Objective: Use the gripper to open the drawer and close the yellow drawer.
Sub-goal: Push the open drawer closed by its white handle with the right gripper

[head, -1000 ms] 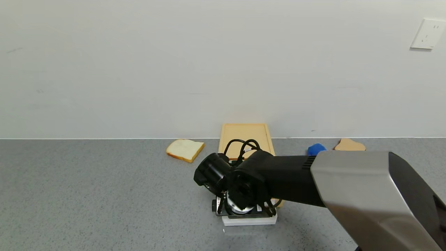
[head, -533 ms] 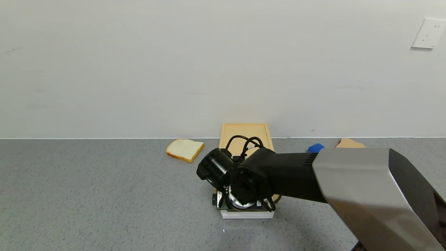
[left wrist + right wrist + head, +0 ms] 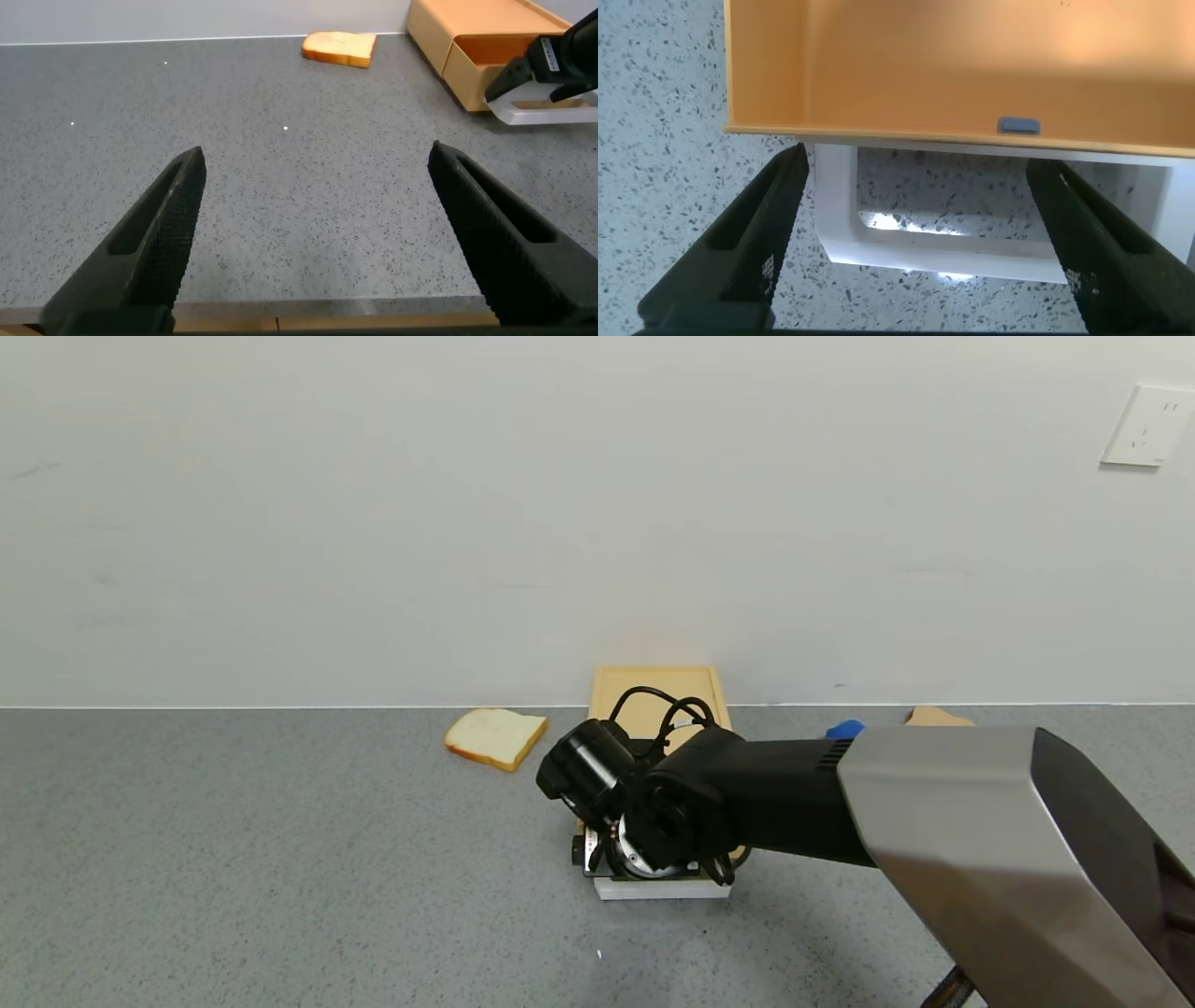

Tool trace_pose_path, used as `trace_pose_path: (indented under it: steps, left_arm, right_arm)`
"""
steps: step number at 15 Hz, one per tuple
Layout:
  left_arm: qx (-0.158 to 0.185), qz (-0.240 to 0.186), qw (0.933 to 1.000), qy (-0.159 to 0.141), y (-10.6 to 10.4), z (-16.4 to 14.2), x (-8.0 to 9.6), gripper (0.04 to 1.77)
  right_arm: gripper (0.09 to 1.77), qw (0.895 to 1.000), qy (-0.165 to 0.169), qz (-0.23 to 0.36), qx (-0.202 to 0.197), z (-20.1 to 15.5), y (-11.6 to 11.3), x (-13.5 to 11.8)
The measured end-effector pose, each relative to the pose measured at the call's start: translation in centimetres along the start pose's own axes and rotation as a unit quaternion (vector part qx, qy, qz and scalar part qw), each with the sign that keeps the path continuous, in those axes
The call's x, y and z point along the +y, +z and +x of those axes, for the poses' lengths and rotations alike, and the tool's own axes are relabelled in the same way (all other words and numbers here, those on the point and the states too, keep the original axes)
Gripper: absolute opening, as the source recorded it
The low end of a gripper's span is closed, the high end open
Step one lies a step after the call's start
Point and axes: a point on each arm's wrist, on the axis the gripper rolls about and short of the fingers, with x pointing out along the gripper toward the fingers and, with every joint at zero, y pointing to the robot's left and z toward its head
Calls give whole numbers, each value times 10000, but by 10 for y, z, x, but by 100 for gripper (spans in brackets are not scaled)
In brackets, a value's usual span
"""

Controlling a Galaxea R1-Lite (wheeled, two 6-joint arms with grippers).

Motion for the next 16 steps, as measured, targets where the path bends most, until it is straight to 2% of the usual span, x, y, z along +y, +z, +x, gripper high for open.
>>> trace_pose_path:
  steps: [16]
  left_arm:
    - [0,0,10000,0,0,0,0,172]
  right_arm:
    - [171,9951,425,31,-889,27,32,-7]
